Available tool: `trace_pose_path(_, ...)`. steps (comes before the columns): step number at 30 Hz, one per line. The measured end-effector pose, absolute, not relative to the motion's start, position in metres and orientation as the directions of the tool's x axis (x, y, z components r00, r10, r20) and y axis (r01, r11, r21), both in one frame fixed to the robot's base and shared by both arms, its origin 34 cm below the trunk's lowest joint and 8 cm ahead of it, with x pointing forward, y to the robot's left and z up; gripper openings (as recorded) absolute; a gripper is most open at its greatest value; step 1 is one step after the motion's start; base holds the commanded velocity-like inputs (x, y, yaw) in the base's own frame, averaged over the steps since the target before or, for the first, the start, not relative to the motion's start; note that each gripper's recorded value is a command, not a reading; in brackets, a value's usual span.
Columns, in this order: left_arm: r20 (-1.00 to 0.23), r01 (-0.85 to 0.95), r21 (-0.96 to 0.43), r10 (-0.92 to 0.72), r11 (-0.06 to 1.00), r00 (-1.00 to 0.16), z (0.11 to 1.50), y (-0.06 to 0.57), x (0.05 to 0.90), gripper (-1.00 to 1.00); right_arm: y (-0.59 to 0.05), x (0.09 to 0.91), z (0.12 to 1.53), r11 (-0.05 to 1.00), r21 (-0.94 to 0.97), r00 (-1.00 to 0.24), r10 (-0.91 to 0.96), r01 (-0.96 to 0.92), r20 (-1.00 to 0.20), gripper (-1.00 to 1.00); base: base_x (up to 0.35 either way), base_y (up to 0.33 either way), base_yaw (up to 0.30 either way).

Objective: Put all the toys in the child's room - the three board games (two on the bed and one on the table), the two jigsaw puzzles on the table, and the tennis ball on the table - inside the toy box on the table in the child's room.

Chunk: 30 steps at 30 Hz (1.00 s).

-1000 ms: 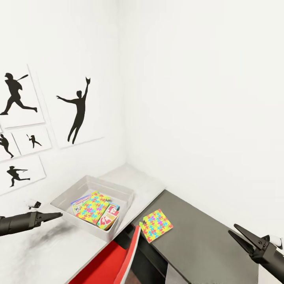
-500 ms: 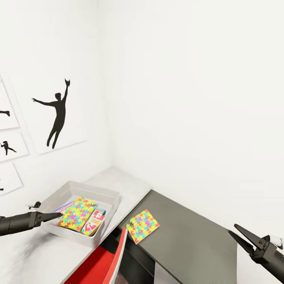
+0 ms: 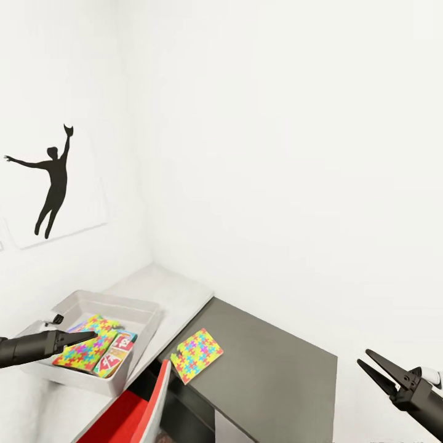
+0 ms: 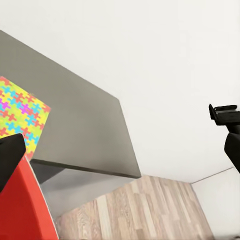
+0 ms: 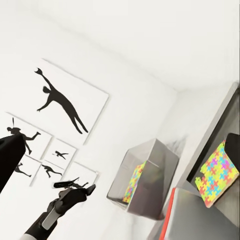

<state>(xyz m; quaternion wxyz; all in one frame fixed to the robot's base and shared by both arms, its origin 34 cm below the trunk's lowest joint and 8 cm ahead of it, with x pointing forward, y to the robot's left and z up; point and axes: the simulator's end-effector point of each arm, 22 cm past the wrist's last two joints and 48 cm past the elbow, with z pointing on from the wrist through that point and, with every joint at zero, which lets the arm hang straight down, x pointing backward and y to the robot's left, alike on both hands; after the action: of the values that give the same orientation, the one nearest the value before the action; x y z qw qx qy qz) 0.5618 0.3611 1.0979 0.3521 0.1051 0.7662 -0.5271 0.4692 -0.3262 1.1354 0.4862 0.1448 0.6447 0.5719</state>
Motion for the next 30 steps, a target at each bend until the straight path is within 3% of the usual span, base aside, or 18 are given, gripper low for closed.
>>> trace_pose_path(30, -0.632, 0.514, -0.746, -0.209, 0.423, -0.746, 1.087, 0.362, 0.564, 1.00, -0.326, 0.472, 1.127, 0.298, 0.889, -0.497, 0.745, -0.349, -0.445, 1.00, 0.000, -0.012, -0.227)
